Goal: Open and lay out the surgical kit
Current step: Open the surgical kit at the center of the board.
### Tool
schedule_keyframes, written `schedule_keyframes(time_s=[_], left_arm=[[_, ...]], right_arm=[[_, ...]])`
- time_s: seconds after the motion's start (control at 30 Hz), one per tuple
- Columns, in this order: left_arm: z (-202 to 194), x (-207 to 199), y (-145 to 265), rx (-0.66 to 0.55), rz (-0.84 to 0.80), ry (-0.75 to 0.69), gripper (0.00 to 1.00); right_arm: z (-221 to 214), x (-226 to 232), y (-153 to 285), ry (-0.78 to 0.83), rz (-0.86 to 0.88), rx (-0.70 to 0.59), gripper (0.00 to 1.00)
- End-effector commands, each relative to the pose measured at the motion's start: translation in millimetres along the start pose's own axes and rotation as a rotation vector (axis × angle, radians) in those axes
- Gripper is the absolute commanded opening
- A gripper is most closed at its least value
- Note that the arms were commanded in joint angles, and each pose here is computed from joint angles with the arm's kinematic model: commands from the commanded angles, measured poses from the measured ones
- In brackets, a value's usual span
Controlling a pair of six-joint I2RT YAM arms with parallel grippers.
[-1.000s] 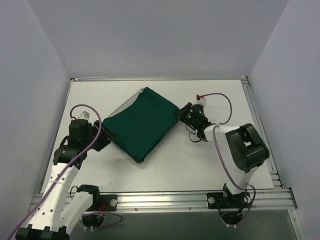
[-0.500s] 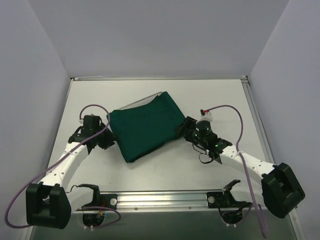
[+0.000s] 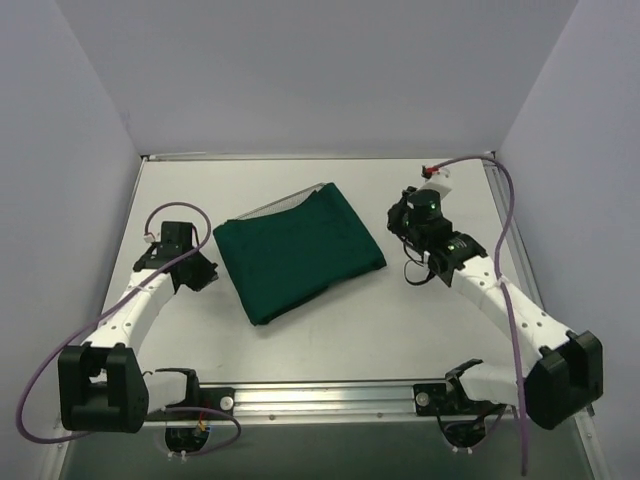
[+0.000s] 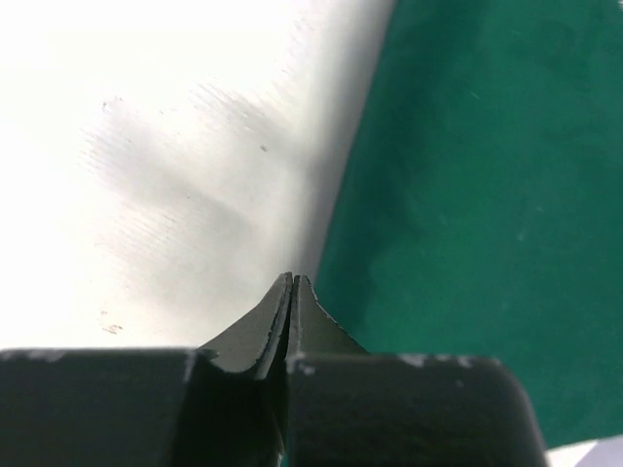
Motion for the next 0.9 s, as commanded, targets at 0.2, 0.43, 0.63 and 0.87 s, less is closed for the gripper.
schedule_keyframes(time_s=[0.2,0.43,0.63,0.87], left_arm=[[23,-32,-29,0.046,0.032,-0.085,0.02],[4,-62,-68,0.353,0.035,-0.147,0.02],[1,-87,-80,0.428,0.117,-0.203,0.02],[8,-130,-104,0.463,0.091,-0.259,0.02]], right_arm=[[8,-18,-110,0.240,-0.138,0.220,0.00],[-32,-20,-166,0.275,-0.066,0.481,0.00],[-68,-21,-172,0.240,-0.010,0.662,0.00],[-65,-10,-163,0.163,0.077,0.712,0.00]])
Point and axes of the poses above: each gripper's point midway between its finger pads, its own y axis back along the fingers, its own x axis along the line the jaws close on, z = x × y, the point moved 9 cm from there along y, back along the fingers, and after that the axes turned 15 degrees about y, right-handed, at the moved point
